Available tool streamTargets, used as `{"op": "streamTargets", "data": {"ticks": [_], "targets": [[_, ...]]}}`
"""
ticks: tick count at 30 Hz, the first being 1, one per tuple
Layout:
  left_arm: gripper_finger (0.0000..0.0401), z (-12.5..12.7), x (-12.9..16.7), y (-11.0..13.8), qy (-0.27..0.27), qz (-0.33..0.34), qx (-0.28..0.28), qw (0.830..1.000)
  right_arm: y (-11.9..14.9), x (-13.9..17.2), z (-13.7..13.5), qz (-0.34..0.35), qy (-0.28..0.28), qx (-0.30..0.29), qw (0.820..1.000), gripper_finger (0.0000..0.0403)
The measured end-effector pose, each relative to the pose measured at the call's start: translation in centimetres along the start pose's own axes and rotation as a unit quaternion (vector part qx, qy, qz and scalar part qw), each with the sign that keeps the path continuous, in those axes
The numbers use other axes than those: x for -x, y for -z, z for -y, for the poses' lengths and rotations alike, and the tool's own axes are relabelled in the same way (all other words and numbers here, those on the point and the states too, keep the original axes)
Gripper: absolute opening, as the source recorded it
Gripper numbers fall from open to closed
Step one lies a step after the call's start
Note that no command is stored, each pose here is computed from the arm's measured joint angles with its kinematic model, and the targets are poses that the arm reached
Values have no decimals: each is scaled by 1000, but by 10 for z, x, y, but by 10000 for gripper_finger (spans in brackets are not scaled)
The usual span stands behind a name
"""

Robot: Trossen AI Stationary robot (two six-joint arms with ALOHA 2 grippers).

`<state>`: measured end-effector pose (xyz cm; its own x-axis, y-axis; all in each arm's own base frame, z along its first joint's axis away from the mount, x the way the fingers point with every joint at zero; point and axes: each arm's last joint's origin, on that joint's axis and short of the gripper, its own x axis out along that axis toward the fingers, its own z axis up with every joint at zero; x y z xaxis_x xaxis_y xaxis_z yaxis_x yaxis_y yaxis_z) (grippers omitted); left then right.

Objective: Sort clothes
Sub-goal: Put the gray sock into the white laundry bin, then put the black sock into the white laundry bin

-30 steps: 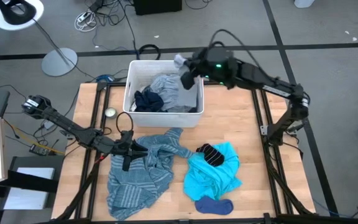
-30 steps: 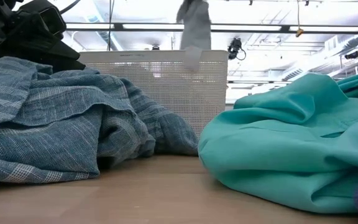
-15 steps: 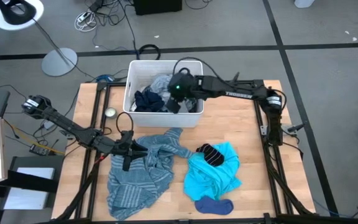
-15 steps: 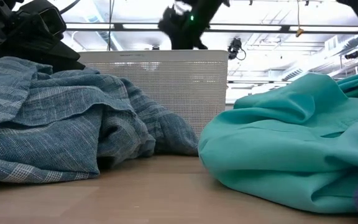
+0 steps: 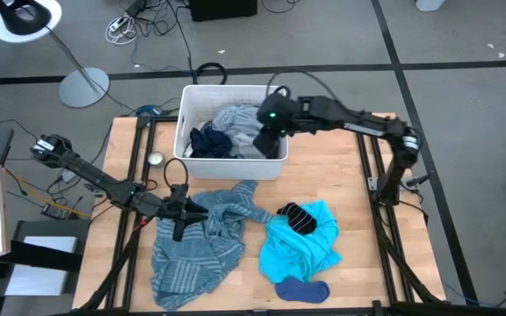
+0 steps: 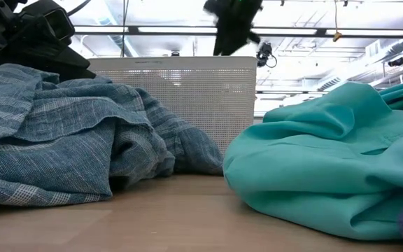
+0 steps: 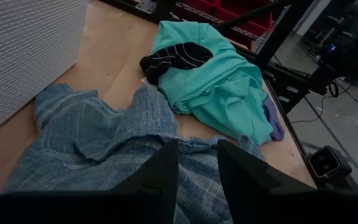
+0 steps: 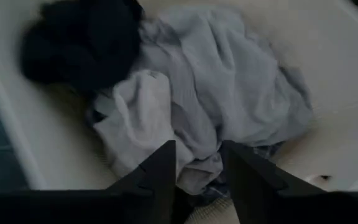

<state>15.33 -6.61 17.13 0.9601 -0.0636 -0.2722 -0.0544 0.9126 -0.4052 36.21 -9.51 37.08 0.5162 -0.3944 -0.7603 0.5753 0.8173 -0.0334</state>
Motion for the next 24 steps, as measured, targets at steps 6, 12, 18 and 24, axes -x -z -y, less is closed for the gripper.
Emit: {"op": "streamTargets", "data": {"ticks": [6,12,18,24], "targets": [[117,0,0,0,0,0,1,1000,6,64,0,49,-46,-31,997,151],[117,0,0,0,0,0,1,1000,34,110,-23,25,-89,-26,995,145],[117,0,0,0,0,0,1,1000,72,130,-62,-3,-62,-4,998,141],[117,0,0,0,0,0,2,1000,123,120,-102,-20,-31,13,999,142]]}}
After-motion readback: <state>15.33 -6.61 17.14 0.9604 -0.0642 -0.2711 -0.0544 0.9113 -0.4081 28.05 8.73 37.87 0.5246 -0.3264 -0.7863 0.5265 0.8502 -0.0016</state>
